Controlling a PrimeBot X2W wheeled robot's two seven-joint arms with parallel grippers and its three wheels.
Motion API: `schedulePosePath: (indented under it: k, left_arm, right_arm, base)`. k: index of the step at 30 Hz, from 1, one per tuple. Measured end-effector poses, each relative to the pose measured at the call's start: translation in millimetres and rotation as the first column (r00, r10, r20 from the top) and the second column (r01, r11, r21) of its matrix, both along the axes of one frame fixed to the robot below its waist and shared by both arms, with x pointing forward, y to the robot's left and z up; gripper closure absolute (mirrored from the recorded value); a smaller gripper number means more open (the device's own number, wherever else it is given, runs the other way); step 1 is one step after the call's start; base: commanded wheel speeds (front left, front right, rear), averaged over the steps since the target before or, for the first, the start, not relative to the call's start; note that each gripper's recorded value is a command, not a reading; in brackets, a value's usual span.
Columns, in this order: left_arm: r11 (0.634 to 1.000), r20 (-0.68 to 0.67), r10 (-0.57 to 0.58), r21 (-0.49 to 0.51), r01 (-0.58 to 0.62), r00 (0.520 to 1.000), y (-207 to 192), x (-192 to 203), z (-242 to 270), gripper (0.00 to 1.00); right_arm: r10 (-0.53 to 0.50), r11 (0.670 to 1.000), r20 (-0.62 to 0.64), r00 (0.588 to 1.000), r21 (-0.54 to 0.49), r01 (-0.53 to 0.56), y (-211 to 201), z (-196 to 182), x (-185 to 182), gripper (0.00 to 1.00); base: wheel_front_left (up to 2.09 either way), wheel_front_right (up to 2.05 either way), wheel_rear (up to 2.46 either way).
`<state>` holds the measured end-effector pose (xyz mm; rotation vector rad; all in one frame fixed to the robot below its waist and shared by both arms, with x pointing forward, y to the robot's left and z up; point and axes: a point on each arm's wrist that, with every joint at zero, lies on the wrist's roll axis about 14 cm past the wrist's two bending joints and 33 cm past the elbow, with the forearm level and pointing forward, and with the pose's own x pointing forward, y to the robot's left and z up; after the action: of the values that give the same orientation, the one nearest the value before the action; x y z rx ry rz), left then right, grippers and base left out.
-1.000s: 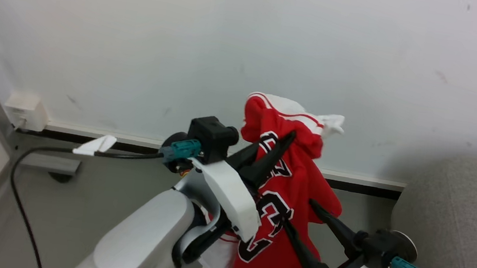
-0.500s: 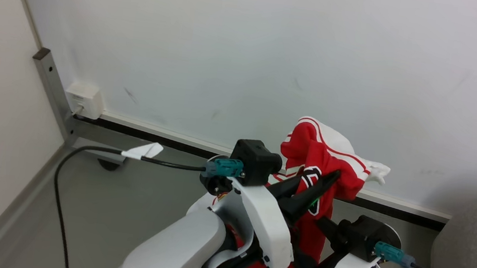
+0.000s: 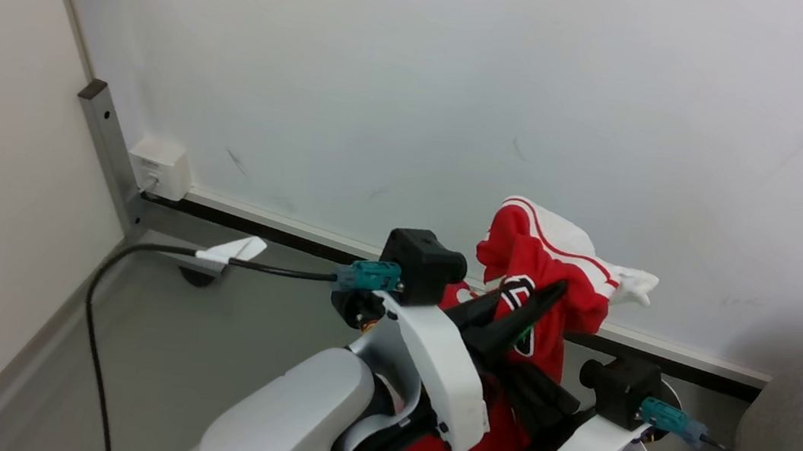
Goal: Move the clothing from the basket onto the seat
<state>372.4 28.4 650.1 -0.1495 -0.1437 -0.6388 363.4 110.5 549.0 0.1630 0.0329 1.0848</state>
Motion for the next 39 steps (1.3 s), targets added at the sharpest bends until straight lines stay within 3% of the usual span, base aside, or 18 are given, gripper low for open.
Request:
schedulePosePath:
  k: [13, 19, 20, 21, 22, 32, 39]
  left_arm:
    - [0.997, -0.048, 0.070, -0.012, -0.071, 0.996, 20, 16, -18, 1.00]
    - [0.999, -0.045, 0.036, -0.016, -0.037, 0.998, 8, 15, -21, 1.00]
    - [0.999, -0.039, 0.027, -0.021, -0.027, 0.999, 4, 14, -20, 0.85]
    - [1.000, -0.036, 0.018, -0.023, -0.018, 0.999, 1, 14, -19, 0.59]
    - [1.000, -0.036, 0.010, -0.024, -0.011, 0.999, -2, 13, -19, 0.00]
    - [0.995, -0.011, -0.094, -0.024, 0.093, 0.996, -37, 5, -17, 0.00]
    - [0.983, 0.016, -0.181, -0.007, 0.182, 0.983, -67, 1, -20, 0.00]
  right_arm:
    - [-0.106, 0.992, -0.009, 0.994, 0.069, 0.106, -40, 4, 6, 1.00]
    - [-0.237, 0.965, 0.047, 0.970, 0.127, 0.230, -77, 22, 23, 1.00]
    - [-0.257, 0.959, 0.047, 0.965, 0.135, 0.248, -82, 23, 24, 1.00]
    - [-0.274, 0.953, 0.045, 0.961, 0.143, 0.266, -86, 24, 25, 1.00]
    - [-0.290, 0.948, 0.045, 0.956, 0.150, 0.280, -90, 25, 26, 1.00]
    - [-0.468, 0.877, 0.097, 0.878, 0.178, 0.447, -155, 39, 40, 1.00]
    - [-0.594, 0.802, 0.155, 0.790, 0.189, 0.566, -216, 53, 41, 1.00]
  base:
    - [0.00, 0.00, 0.00]
    - [0.00, 0.00, 0.00]
    - [0.00, 0.00, 0.00]
    - [0.00, 0.00, 0.00]
    - [0.00, 0.00, 0.00]
    - [0.00, 0.00, 0.00]
    - [0.00, 0.00, 0.00]
